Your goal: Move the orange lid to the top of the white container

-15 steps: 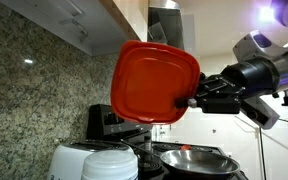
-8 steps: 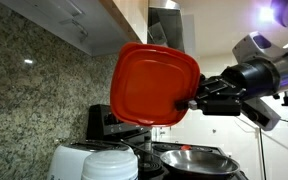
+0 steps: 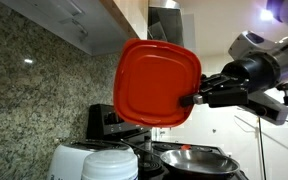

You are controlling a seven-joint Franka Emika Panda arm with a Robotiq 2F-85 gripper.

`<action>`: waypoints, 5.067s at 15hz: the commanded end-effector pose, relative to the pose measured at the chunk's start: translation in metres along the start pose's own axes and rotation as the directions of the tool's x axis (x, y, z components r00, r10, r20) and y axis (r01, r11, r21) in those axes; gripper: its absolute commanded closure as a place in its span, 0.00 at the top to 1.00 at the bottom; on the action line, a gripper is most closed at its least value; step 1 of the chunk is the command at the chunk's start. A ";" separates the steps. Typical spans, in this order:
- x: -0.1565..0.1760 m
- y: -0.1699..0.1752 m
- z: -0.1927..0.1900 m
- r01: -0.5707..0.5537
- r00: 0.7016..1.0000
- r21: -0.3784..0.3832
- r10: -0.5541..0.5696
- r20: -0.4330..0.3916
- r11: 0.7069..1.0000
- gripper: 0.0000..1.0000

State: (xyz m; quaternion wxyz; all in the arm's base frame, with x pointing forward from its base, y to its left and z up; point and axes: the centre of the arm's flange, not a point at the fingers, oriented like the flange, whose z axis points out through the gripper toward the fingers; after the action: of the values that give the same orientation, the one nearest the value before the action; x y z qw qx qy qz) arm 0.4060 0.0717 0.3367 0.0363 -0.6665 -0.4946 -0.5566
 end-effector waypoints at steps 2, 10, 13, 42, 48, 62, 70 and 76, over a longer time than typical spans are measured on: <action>0.001 0.023 -0.020 -0.159 0.986 0.046 0.161 -0.047 0.986 0.04; 0.015 0.002 0.002 -0.221 0.975 0.159 0.223 0.003 0.962 0.04; 0.035 -0.011 0.008 -0.246 0.966 0.264 0.259 -0.015 0.932 0.04; 0.102 0.026 -0.003 -0.726 0.543 0.638 0.783 0.304 0.256 0.04; 0.096 0.064 -0.005 -0.791 0.339 0.611 0.830 0.443 -0.003 0.04; 0.026 0.059 0.053 -0.843 -0.243 0.193 0.676 0.695 -0.502 0.04; -0.003 0.076 0.078 -0.861 -0.229 0.222 0.739 0.633 -0.457 0.04; -0.028 0.082 0.094 -0.909 -0.156 0.242 0.814 0.559 -0.341 0.04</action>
State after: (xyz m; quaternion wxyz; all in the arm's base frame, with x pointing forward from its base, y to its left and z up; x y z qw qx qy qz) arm 0.5204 0.0719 0.3257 0.6121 -0.7858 0.0587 -0.0665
